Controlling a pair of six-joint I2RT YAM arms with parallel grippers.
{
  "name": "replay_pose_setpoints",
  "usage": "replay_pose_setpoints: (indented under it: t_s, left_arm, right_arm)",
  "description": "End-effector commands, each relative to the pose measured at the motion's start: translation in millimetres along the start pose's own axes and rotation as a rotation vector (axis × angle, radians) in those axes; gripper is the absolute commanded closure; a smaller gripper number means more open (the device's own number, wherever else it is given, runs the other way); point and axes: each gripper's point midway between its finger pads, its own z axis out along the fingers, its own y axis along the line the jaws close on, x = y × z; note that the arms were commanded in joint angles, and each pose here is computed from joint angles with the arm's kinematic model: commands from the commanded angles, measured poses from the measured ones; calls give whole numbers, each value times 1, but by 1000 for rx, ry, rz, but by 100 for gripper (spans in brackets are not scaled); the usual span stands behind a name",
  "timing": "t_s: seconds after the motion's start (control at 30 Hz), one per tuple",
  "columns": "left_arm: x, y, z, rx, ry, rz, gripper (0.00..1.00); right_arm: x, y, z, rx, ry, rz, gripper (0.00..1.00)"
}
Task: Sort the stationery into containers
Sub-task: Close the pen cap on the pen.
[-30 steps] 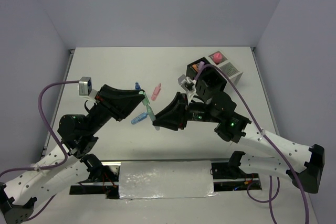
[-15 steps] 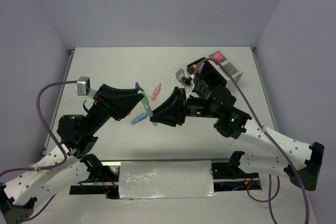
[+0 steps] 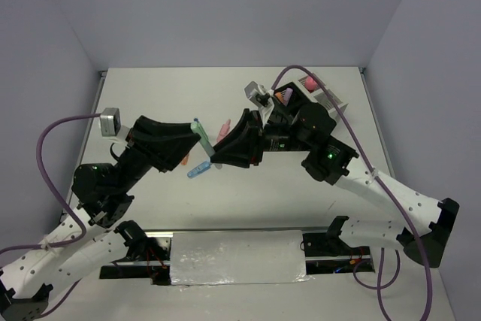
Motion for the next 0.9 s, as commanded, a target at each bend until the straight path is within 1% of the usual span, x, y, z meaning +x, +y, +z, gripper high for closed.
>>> replay_pose_setpoints:
  t_s: [0.0, 0.03, 0.1, 0.17, 0.33, 0.37, 0.47, 0.53, 0.77, 0.8, 0.83, 0.87]
  left_arm:
    - [18, -2, -3, -2, 122, 20, 36]
    - [18, 0, -2, -11, 122, 30, 31]
    - [13, -3, 1, -11, 117, 47, 26]
    - [12, -3, 2, -15, 120, 62, 26]
    - [6, -8, 5, 3, 110, 83, 32]
    - [6, -9, 5, 5, 112, 86, 36]
    - [13, -4, 7, 0, 134, 81, 40]
    - [16, -2, 7, 0, 141, 77, 41]
    - [31, 4, 11, 3, 207, 61, 41]
    - [33, 4, 11, 10, 216, 58, 43]
    - [35, 5, 11, 9, 221, 55, 59]
    - [36, 6, 10, 6, 222, 55, 68]
  right_arm:
    - [-50, 19, 0, -63, -144, -119, 100]
    - [-47, 17, 1, -61, -140, -109, 100]
    - [-41, 12, 1, -50, -129, -93, 100]
    - [-38, 10, 2, -39, -124, -82, 100]
    - [-30, 7, 0, -37, -113, -59, 100]
    - [-27, 6, 0, -34, -110, -53, 100]
    - [-24, 5, -1, -27, -110, -42, 100]
    - [-23, 3, 0, -21, -108, -38, 100]
    - [-30, -1, 1, 16, -118, -28, 100]
    - [-31, 0, 1, 14, -119, -30, 100]
    - [-32, 0, 1, 17, -120, -31, 100]
    - [-33, -1, 1, 19, -120, -31, 100]
